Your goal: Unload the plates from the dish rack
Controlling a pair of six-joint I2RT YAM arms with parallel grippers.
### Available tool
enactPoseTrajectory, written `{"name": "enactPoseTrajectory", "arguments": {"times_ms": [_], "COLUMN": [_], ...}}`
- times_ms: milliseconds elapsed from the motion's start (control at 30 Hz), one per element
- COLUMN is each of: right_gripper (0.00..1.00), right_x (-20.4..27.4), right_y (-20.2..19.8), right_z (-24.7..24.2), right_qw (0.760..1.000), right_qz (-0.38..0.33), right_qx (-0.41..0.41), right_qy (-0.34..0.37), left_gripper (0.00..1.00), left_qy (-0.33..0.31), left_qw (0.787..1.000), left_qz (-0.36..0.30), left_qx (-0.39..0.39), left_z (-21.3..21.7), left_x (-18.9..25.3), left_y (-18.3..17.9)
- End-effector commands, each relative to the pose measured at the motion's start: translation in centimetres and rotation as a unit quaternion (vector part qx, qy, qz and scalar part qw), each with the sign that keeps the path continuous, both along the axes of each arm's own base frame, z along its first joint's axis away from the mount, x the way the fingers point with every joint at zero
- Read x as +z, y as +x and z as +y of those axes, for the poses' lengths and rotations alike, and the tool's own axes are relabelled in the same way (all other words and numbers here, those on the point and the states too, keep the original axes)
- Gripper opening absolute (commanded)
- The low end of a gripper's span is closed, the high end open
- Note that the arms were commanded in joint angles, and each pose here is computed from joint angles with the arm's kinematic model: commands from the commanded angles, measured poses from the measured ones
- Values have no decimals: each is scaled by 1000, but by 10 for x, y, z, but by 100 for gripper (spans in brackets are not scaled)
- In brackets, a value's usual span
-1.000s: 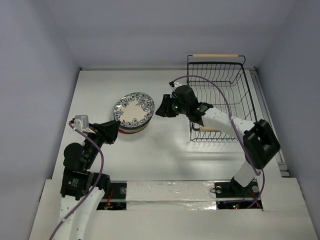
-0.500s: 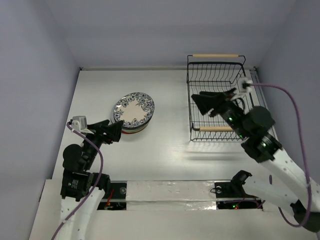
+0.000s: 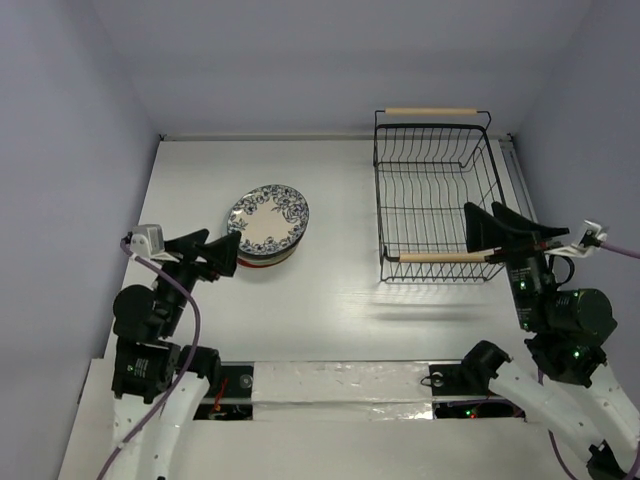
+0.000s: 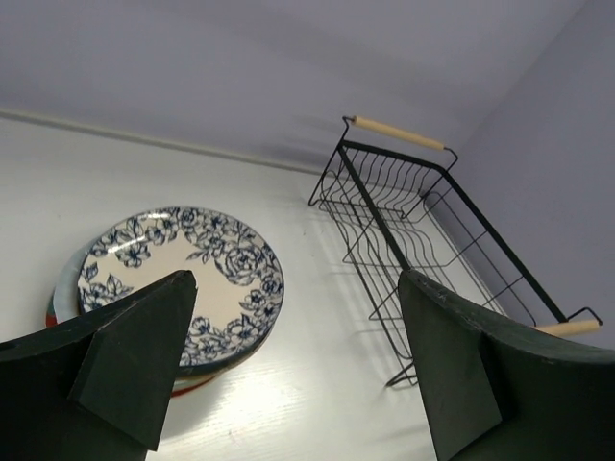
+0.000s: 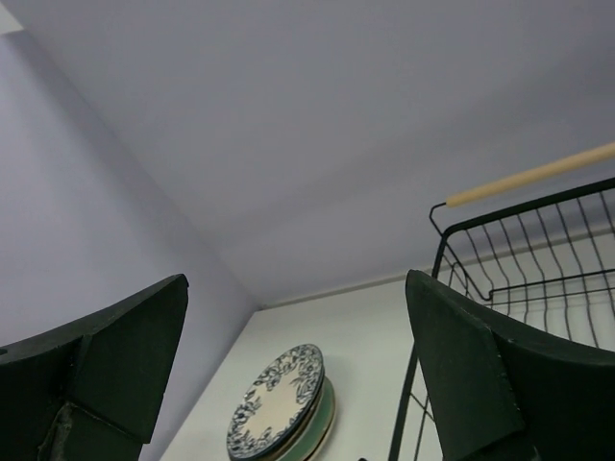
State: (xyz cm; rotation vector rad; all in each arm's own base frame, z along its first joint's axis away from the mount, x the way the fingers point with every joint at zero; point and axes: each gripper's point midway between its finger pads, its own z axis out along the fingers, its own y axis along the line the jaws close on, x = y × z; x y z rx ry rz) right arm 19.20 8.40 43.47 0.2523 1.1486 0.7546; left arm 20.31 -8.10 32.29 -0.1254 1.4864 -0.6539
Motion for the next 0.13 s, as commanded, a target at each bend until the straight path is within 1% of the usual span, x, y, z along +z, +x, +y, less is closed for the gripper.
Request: {"name": "enactPoseTrajectory", "arguments": {"times_ms": [0, 100], "right_gripper": [100, 100], "right_x": [4, 15], "right_y": [-3, -14], "right_z": [-20, -32], "right_qw": [999, 998], "right_qz": [-7, -25], "right_qx": [-43, -51], "right_qy": [-7, 4], "left_gripper": [84, 85], "left_qy": [6, 4], "left_qw": [998, 997], "left_qz": [-66, -75], "left_qx": [14, 8], "left_z": [6, 4], "left_x": [55, 73], "left_y": [-5, -4]}}
